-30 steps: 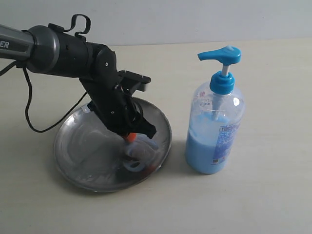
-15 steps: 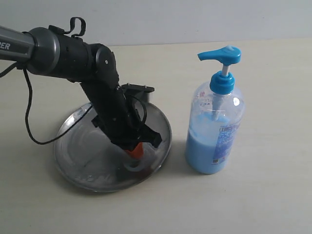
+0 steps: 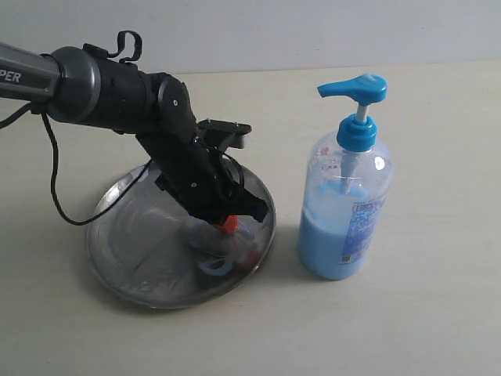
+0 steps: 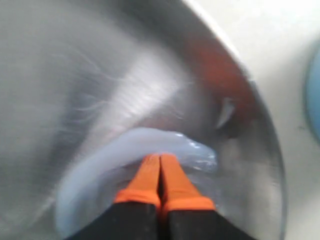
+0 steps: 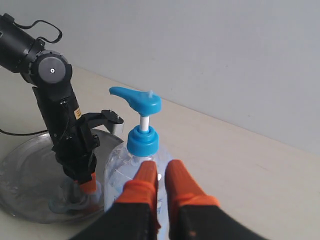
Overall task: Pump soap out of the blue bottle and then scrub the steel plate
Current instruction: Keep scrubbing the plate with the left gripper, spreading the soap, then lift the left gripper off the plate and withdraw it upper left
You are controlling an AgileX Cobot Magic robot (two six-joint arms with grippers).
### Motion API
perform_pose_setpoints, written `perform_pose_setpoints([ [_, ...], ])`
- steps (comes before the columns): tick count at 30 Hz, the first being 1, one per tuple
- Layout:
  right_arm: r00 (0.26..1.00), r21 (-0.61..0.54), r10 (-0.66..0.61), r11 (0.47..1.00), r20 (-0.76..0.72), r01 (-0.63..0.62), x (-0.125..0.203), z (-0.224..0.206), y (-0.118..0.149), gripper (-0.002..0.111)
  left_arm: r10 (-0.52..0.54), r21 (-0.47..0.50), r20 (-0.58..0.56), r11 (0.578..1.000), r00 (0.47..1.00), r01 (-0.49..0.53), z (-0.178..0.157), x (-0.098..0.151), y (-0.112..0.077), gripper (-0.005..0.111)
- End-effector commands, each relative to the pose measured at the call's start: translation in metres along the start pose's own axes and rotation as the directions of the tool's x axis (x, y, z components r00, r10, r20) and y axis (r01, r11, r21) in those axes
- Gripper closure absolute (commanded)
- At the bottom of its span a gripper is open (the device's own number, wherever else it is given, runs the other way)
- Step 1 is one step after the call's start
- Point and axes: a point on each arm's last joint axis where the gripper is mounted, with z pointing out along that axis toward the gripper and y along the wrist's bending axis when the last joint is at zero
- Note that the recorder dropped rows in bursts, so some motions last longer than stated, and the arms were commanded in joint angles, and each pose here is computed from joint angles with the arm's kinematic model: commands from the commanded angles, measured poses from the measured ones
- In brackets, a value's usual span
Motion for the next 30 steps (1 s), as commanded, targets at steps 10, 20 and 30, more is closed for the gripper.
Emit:
perform_pose_setpoints([
  [10, 1.0, -0.004, -0.011, 1.0, 0.014, 0.011, 0.0, 0.0, 0.0, 0.099, 0.045, -0.028, -0.217, 0.998, 0.975, -0.052, 0.011, 0.023, 0.006, 0.107],
  [20, 1.0, -0.004, -0.011, 1.0, 0.014, 0.011, 0.0, 0.0, 0.0, 0.099, 0.047, -0.045, -0.033, 0.998, 0.998, -0.048, 0.013, 0.006, 0.008, 0.107],
  [30, 1.0, -0.002, -0.013, 1.0, 0.016, 0.013, -0.001, -0.001, 0.0, 0.099, 0.02, -0.093, -0.195, 0.995, 0.981, -0.039, 0.008, 0.021, 0.012, 0.107],
])
